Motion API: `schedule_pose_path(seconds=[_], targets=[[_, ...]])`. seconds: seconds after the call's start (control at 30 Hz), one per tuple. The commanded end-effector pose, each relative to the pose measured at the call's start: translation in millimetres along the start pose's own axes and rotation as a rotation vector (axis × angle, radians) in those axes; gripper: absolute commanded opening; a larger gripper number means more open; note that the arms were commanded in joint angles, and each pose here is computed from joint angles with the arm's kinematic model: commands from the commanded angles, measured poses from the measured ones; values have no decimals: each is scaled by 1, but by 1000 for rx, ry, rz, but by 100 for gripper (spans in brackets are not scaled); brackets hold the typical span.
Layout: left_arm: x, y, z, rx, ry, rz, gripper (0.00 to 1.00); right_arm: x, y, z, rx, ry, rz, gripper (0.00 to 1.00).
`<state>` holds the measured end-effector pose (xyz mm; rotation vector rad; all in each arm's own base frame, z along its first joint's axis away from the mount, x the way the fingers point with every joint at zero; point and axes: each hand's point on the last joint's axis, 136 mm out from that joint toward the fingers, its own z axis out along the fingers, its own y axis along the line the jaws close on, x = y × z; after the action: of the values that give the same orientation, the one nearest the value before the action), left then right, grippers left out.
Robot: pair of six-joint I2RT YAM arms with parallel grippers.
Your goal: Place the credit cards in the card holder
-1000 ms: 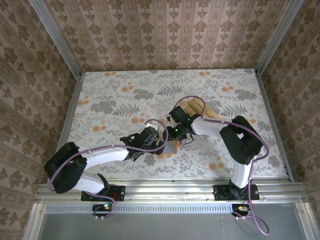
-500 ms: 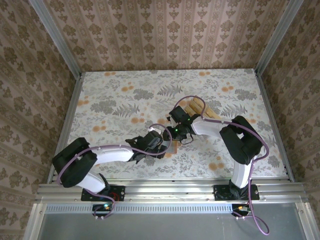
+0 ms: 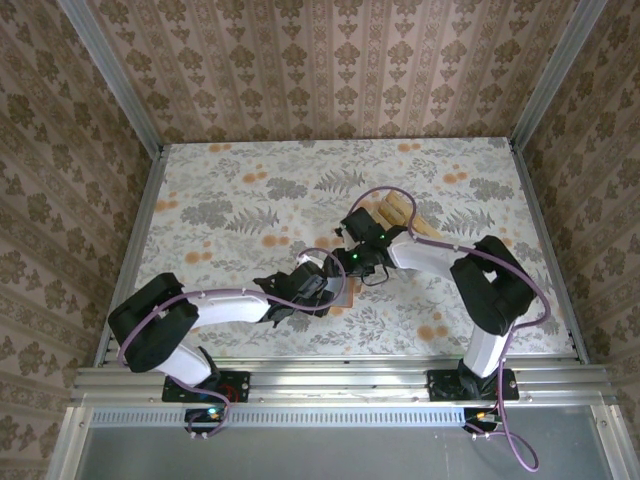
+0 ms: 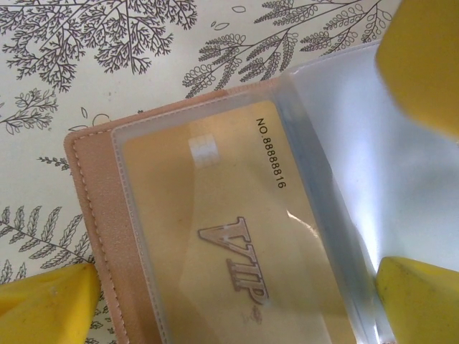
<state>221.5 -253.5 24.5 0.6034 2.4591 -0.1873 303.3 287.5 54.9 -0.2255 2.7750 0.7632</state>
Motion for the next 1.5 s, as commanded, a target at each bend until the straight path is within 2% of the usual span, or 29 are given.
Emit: schedule_pose_path(seconds=[0.0, 0.57, 0.93, 1.27, 1.47], targets=[[11, 6, 3, -40, 34, 4, 100, 4, -4, -8, 9, -3, 24, 52], [12, 7, 2, -41, 35, 0, 100, 26, -19, 22, -4, 58, 82, 51], [8, 5, 0, -33, 22, -4, 100, 27, -16, 27, -32, 68, 98, 51], [-28, 9, -31, -5, -84, -57, 100, 21, -3, 19, -78, 55, 102, 51], [-31, 29, -42, -18, -112, -109, 100, 19, 0, 19, -86, 58, 103, 50]])
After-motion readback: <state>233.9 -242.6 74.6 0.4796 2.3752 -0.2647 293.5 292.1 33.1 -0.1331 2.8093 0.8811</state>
